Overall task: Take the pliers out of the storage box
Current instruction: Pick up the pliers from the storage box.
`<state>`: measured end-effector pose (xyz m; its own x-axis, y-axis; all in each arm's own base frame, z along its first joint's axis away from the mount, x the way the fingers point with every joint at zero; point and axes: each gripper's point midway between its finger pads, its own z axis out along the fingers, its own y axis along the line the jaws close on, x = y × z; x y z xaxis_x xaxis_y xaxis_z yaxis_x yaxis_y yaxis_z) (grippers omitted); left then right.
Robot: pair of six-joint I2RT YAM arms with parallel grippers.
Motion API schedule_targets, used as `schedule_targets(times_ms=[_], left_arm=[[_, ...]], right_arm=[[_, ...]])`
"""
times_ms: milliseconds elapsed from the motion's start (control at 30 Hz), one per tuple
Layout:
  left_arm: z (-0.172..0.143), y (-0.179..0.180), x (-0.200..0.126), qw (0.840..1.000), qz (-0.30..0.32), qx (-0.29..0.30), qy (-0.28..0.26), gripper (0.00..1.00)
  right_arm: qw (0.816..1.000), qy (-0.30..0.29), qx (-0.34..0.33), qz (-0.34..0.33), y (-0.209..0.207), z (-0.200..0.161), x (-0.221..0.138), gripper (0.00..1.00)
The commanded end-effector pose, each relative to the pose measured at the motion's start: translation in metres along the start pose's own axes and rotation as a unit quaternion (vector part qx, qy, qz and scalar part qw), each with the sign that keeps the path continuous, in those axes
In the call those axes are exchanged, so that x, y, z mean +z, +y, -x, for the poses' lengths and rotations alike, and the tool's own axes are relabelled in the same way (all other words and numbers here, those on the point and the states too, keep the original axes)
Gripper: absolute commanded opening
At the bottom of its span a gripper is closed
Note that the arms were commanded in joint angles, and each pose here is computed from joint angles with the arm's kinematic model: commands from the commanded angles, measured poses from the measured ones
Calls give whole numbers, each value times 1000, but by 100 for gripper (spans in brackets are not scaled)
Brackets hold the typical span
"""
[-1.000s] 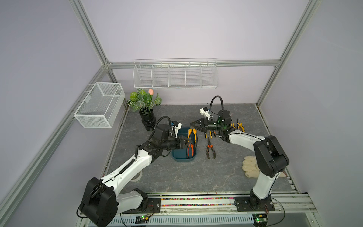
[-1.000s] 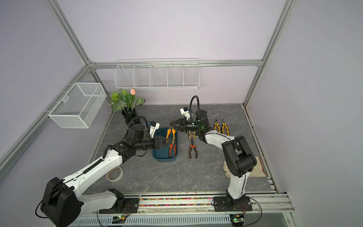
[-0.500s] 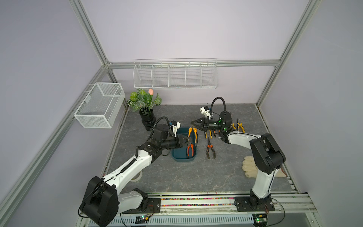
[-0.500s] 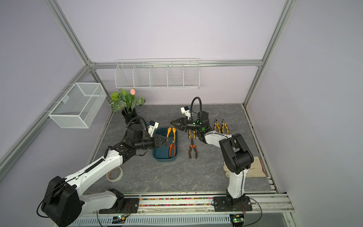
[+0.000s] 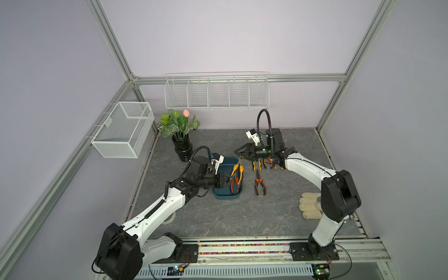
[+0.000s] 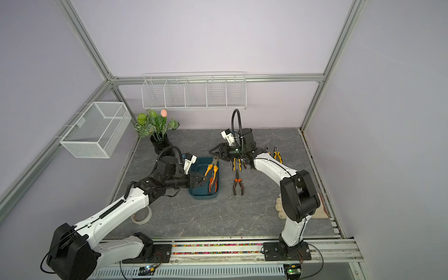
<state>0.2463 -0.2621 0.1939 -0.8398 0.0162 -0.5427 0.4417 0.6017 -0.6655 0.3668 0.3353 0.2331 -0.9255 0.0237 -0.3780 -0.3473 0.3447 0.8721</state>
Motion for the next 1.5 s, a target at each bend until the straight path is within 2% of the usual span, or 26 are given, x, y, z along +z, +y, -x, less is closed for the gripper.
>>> schedule_targets(times_ms=[0,133,267,400,667,1100,1167,1467], left_arm=[[11,15,-15,995,81,49,-26,0],[16,33,-31,982,168,68,-54,0],[21,36,-41,975,194,75,-83,0],[22,35,-46,967,216,88,-97,0],[16,38,-38,958,249,110,-89,0],[17,34,-34,949,275,131,-83,0],[17,34,-34,949,274,132,-83,0],[16,34,-30,950,273,133,-78,0]], right_arm=[[995,15,-15,-100,-24,-16,-16,50],[984,24,-3,-178,-38,-27,-26,50],[973,35,15,-228,-50,-40,-26,52],[973,50,25,-226,-48,-51,-9,53],[984,30,26,-175,-15,-47,17,53],[962,62,-11,-267,-37,-54,42,58],[961,63,-12,-268,-39,-54,46,62],[968,55,-20,-245,-27,-51,57,59]])
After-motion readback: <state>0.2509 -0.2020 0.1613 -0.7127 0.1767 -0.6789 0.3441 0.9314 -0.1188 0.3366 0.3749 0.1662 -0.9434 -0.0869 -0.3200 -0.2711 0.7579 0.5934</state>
